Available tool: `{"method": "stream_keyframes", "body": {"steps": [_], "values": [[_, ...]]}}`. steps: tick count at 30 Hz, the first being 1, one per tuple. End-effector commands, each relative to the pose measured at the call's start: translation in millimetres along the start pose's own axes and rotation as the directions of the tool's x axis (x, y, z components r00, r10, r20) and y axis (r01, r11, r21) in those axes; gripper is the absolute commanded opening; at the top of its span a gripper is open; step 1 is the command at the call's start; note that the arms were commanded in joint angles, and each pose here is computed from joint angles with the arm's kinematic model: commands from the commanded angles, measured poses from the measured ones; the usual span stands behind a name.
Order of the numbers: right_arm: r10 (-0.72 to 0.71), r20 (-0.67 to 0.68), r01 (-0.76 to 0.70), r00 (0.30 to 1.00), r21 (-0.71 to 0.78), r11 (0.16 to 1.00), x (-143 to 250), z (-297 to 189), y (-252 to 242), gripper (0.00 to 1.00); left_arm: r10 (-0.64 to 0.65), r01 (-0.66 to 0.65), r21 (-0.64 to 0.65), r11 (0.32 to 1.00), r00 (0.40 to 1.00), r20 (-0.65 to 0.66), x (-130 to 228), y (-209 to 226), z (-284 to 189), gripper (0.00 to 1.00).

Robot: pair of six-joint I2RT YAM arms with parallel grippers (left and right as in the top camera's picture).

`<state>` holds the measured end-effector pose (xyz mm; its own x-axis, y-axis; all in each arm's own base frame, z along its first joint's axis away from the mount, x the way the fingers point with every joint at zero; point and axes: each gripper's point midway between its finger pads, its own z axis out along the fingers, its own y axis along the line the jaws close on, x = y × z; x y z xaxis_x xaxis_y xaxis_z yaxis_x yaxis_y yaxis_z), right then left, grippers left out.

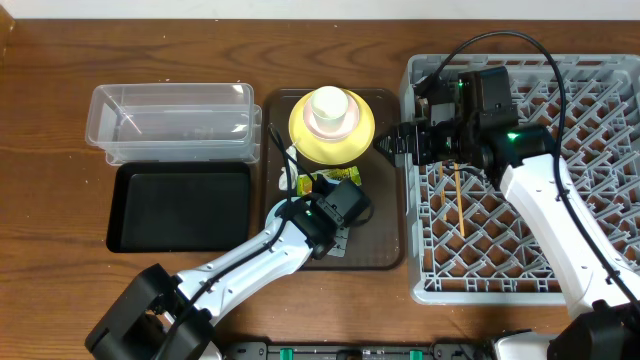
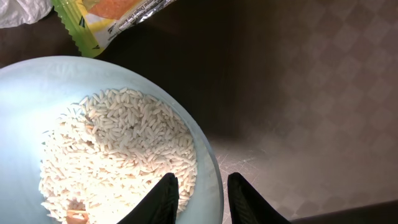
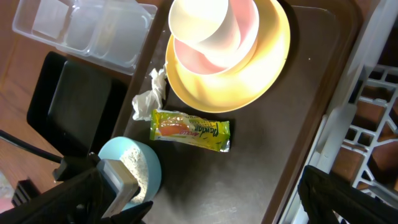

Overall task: Sort waste into correct bins and load items into the dishwasher rack
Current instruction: 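Close the left gripper on the rim of the light-blue bowl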

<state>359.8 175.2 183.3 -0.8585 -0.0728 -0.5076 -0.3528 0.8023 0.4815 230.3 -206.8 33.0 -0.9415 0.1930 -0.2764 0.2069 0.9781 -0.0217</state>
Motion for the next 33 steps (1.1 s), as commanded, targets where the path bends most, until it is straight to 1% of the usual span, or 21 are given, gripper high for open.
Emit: {"method": "stream_keyframes", "body": {"steps": [1, 17, 24, 27, 33], "values": [[-0.012, 0.013, 0.012, 1.000, -0.020, 1.000, -4.1, -3.8, 8.2, 0.99, 0.018, -0.018, -0.011, 1.000, 1.000, -0.017, 5.3, 2.3, 3.2, 0.30], [-0.012, 0.013, 0.012, 1.000, -0.020, 1.000, -4.1, -3.8, 8.2, 0.99, 0.019, -0.019, -0.014, 1.000, 1.000, -0.020, 6.3, 2.9, 3.9, 0.29], [-0.012, 0.013, 0.012, 1.000, -0.020, 1.000, -4.1, -3.8, 8.2, 0.99, 0.017, -0.018, -0.026, 0.999, 0.999, -0.040, 9.6, 3.6, 11.6, 0.28], [-0.012, 0.013, 0.012, 1.000, -0.020, 1.000, -4.2, -3.9, 8.3, 0.99, 0.017, -0.018, -0.025, 1.000, 0.999, -0.038, 9.1, 3.5, 11.6, 0.23], [-0.012, 0.013, 0.012, 1.000, -0.020, 1.000, -4.1, -3.8, 8.2, 0.99, 0.014, -0.015, -0.025, 1.000, 0.999, -0.036, 8.8, 3.5, 10.8, 0.23]]}}
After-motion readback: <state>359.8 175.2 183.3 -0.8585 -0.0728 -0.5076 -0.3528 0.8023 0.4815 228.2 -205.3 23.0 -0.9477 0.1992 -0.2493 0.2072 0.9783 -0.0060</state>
